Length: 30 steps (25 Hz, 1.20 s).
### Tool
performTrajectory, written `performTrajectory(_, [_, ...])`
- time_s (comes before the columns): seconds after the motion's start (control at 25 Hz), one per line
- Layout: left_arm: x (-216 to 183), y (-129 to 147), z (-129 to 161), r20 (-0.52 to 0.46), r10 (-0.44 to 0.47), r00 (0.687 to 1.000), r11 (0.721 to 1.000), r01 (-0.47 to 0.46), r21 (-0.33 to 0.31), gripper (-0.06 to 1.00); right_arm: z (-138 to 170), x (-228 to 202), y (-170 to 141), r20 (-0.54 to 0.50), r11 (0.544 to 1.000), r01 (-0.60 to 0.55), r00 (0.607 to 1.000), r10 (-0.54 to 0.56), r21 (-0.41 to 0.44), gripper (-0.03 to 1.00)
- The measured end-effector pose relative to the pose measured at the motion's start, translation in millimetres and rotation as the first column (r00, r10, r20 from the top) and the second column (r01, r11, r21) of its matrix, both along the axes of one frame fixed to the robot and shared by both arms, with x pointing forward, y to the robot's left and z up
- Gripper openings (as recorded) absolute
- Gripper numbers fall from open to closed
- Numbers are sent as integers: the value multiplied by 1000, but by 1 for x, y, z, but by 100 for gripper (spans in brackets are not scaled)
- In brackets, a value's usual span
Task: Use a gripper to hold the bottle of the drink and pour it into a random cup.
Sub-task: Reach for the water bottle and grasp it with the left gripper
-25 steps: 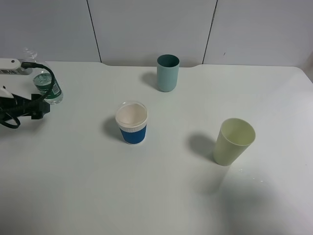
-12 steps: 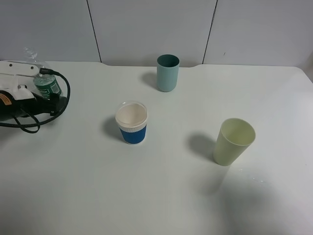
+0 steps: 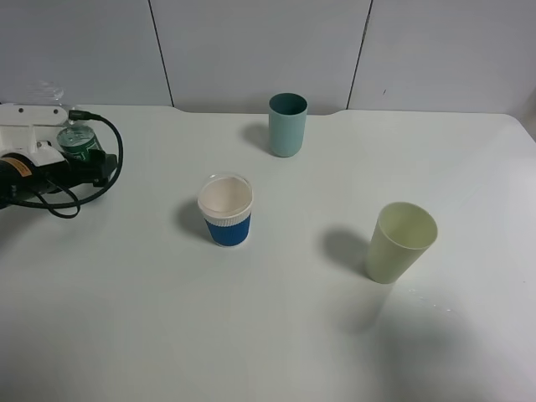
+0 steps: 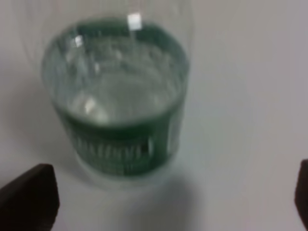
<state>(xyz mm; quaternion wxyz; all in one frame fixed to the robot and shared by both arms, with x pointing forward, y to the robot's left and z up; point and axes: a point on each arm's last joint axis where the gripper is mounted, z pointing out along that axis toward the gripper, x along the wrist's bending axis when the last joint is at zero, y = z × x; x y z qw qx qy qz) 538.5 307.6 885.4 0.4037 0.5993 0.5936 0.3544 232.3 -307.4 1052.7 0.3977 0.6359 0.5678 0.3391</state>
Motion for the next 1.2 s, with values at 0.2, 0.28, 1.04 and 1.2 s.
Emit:
performTrajectory(0.2, [14, 1, 9, 50, -6, 999, 1000, 6, 6, 99, 0, 0, 0, 0, 1000, 0, 1000, 0, 0, 63])
performTrajectory(0.28, [19, 1, 12, 73, -7, 997, 1000, 6, 6, 99, 0, 0, 0, 0, 1000, 0, 1000, 0, 0, 63])
performTrajectory(1.04, [33, 10, -7, 122, -4, 993, 1000, 4, -1, 99, 0, 0, 0, 0, 1000, 0, 1000, 0, 0, 63])
performTrajectory(1.2, [38, 8, -8, 129, -32, 991, 999, 31, 8, 99, 0, 0, 0, 0, 1000, 0, 1000, 0, 0, 63])
